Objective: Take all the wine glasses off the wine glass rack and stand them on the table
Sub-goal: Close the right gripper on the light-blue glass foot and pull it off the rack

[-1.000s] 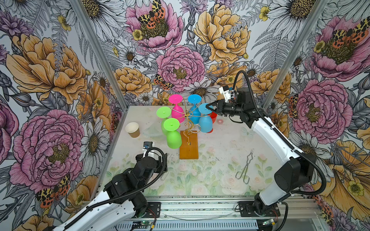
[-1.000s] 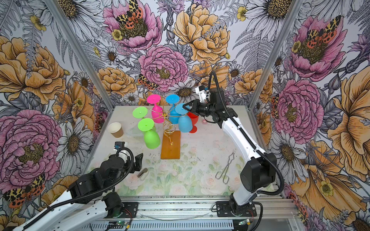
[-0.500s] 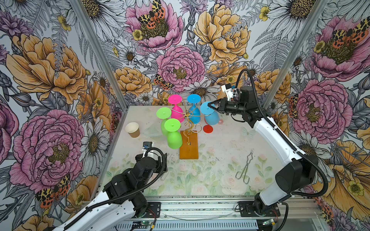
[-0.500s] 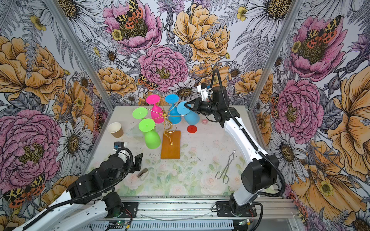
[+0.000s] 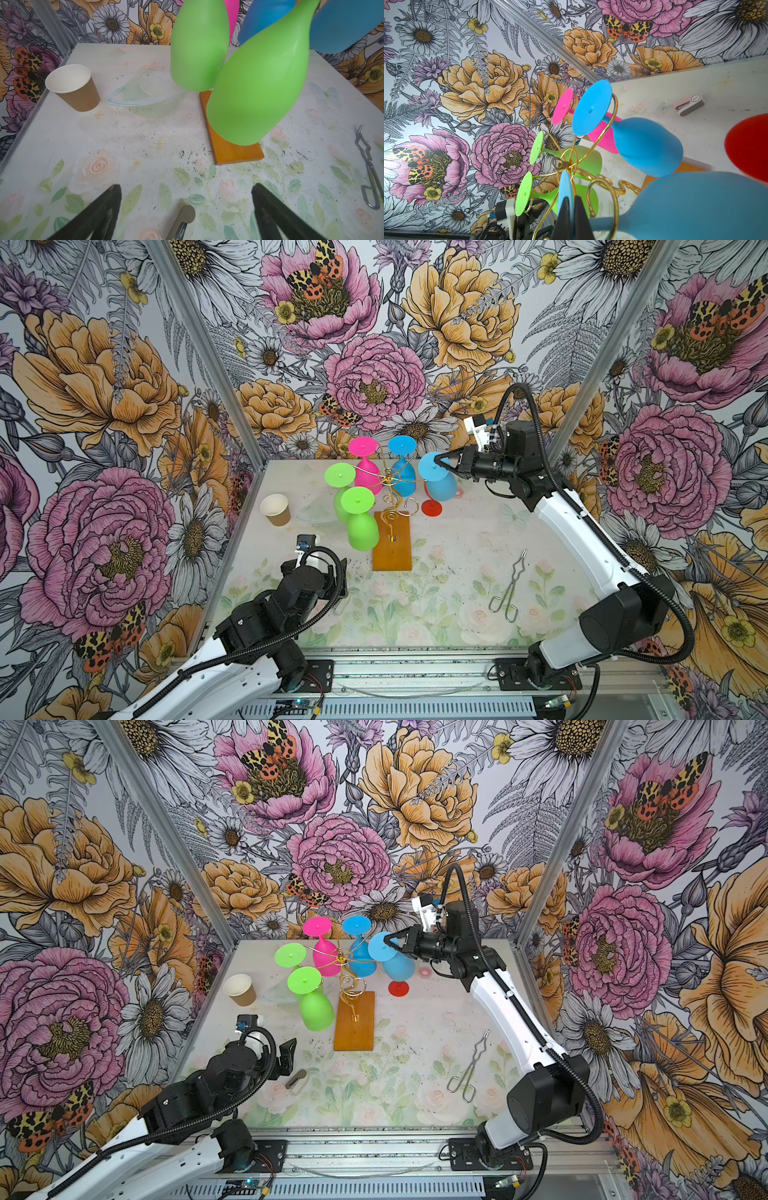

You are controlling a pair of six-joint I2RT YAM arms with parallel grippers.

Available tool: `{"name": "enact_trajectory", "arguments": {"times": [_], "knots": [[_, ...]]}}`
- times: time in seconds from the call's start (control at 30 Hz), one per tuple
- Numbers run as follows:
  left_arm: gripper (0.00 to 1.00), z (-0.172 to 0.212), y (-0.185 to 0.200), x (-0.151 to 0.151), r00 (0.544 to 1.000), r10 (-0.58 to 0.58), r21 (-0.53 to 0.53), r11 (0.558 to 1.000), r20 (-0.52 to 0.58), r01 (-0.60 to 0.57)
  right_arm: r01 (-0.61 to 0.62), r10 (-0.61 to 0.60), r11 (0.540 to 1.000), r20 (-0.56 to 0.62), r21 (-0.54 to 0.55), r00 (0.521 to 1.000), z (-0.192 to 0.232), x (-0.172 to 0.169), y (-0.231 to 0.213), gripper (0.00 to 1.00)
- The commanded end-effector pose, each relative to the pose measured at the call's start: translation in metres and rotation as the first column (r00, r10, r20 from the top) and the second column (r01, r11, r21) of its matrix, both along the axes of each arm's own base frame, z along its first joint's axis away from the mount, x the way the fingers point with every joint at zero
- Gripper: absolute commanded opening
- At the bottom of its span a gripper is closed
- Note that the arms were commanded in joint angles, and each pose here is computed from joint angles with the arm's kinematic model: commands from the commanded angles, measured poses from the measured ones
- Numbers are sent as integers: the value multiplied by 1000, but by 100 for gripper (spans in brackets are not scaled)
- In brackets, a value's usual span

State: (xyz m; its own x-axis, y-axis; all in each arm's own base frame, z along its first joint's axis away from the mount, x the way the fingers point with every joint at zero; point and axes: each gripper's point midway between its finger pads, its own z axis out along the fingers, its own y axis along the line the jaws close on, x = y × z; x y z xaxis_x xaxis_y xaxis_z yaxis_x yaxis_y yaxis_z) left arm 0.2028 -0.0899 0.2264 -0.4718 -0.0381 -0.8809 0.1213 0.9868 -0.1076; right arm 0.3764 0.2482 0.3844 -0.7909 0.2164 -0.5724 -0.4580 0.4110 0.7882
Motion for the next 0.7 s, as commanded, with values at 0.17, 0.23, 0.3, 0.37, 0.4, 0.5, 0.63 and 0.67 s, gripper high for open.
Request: {"name": "enact_trajectory", "arguments": {"times": [0.17, 0.23, 0.3, 0.37, 0.4, 0.5, 0.63, 0.67], "knots": [[99, 4, -1, -2, 1000, -15, -32, 999, 12, 15, -55, 54, 998, 17, 34, 998, 10, -13, 20, 0], [99, 4, 0, -3, 1000, -15, -34, 999, 12, 15, -59, 58, 998, 13, 38, 998, 9, -12, 23, 0], [99, 5, 0, -3, 1000, -15, -35, 999, 14, 15, -64, 63, 997, 11, 44, 998, 9, -12, 26, 0], [99, 5, 0, -3, 1000, -14, -35, 999, 14, 14, -69, 69, 997, 13, 47, 998, 9, -11, 29, 0], [99, 5, 0, -3, 1000, -13, -36, 999, 16, 14, -68, 67, 997, 14, 48, 998, 9, -10, 30, 0], [99, 5, 0, -3, 1000, -15, -35, 999, 14, 16, -61, 60, 997, 16, 51, 998, 9, -4, 31, 0], [99, 5, 0, -3, 1000, -15, -36, 999, 14, 15, -32, 31, 998, 20, 58, 999, 8, 7, 32, 0], [99, 5, 0, -3, 1000, -15, -36, 999, 15, 16, -29, 27, 998, 24, 61, 999, 8, 9, 33, 0]]}}
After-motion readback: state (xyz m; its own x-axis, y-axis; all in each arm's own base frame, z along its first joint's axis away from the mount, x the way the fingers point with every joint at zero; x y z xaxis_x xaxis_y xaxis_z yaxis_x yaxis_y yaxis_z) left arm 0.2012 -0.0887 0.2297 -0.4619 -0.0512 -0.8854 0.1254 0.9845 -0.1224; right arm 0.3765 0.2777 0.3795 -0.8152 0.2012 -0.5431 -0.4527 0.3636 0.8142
